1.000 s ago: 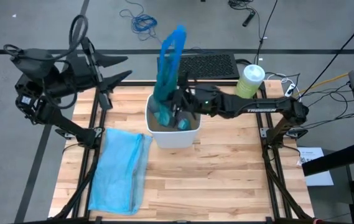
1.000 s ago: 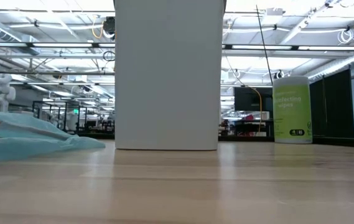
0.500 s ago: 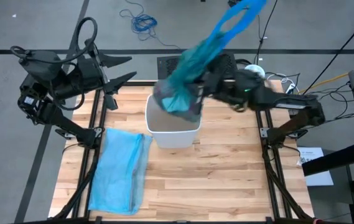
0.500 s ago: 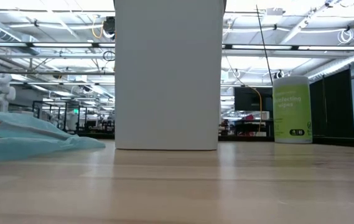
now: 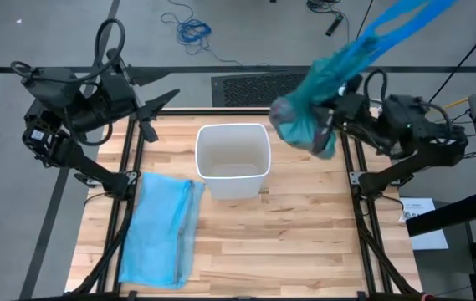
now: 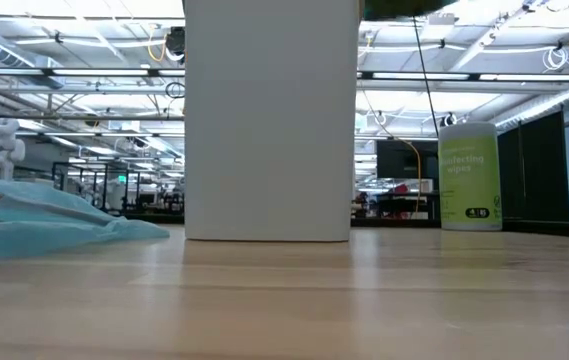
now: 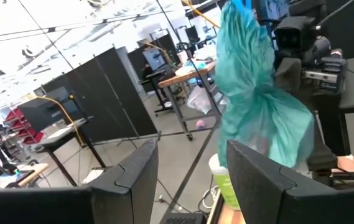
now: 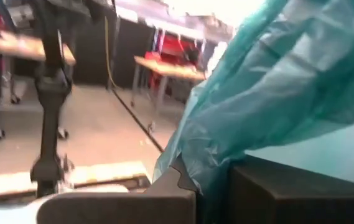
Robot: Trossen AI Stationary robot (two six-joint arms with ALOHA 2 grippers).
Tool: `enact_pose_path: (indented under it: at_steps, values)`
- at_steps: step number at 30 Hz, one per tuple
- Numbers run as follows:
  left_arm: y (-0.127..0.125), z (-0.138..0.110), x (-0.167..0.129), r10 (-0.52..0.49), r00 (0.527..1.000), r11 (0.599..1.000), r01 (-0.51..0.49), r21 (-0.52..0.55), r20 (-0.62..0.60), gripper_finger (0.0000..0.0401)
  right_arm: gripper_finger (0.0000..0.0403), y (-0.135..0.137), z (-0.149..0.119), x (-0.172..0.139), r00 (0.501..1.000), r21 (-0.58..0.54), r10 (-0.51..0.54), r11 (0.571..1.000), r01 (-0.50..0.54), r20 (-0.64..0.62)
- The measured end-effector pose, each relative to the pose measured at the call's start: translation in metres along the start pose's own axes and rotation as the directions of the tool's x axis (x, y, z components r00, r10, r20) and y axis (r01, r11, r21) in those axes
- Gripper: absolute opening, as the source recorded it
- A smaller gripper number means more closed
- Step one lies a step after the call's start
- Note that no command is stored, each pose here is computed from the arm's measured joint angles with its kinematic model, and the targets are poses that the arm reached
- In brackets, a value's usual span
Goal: Place trash/remove bag and relplace
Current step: Remove the blue trash bag from the white trash bin
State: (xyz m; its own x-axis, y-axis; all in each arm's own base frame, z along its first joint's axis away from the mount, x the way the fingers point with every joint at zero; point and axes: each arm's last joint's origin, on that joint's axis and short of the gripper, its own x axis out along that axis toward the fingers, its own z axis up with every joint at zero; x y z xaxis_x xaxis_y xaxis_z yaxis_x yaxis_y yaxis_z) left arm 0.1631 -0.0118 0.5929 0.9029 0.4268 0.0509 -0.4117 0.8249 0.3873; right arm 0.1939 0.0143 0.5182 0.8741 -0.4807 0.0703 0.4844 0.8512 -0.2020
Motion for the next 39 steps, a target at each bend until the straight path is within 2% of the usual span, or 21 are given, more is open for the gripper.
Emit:
enact_pose_path:
  at_steps: [4,8,11,15,22,30,34,39]
  values:
    - [0.000,0.000,0.000,0.000,1.000,1.000,0.000,-0.008,0.000,0.0185,0.0000,0.006,-0.017,-0.007,0.982,-0.018,-0.084,0.996,0.082,-0.171]
    - [0.000,0.000,0.000,0.000,1.000,1.000,0.000,-0.010,0.000,0.0185,0.0000,0.009,-0.053,-0.012,0.909,-0.068,-0.214,0.977,0.203,-0.357]
    - [0.000,0.000,0.000,-0.001,1.000,1.000,0.001,-0.007,-0.003,0.0185,0.0000,0.010,-0.087,-0.020,0.847,-0.080,-0.291,0.955,0.286,-0.446]
    - [0.000,0.000,0.000,-0.002,1.000,1.000,0.002,-0.006,-0.004,0.0185,0.0000,0.011,-0.132,-0.030,0.794,-0.079,-0.388,0.913,0.399,-0.469]
    - [-0.001,-0.001,0.000,-0.003,1.000,1.000,0.003,-0.004,-0.007,0.0185,0.0000,0.021,-0.211,-0.031,0.743,-0.030,-0.450,0.864,0.503,-0.494]
    - [-0.001,-0.001,0.000,-0.003,1.000,1.000,0.003,-0.005,-0.007,0.0185,0.0000,0.021,-0.313,-0.022,0.658,0.046,-0.565,0.740,0.671,-0.497]
    - [-0.001,-0.001,0.000,-0.004,1.000,1.000,0.004,-0.005,-0.008,0.0185,0.0000,0.017,-0.349,-0.022,0.633,0.089,-0.557,0.709,0.700,-0.537]
    - [-0.001,-0.001,0.000,-0.005,1.000,1.000,0.005,-0.007,-0.009,0.0185,0.0000,0.007,-0.377,-0.026,0.547,0.121,-0.568,0.618,0.777,-0.615]
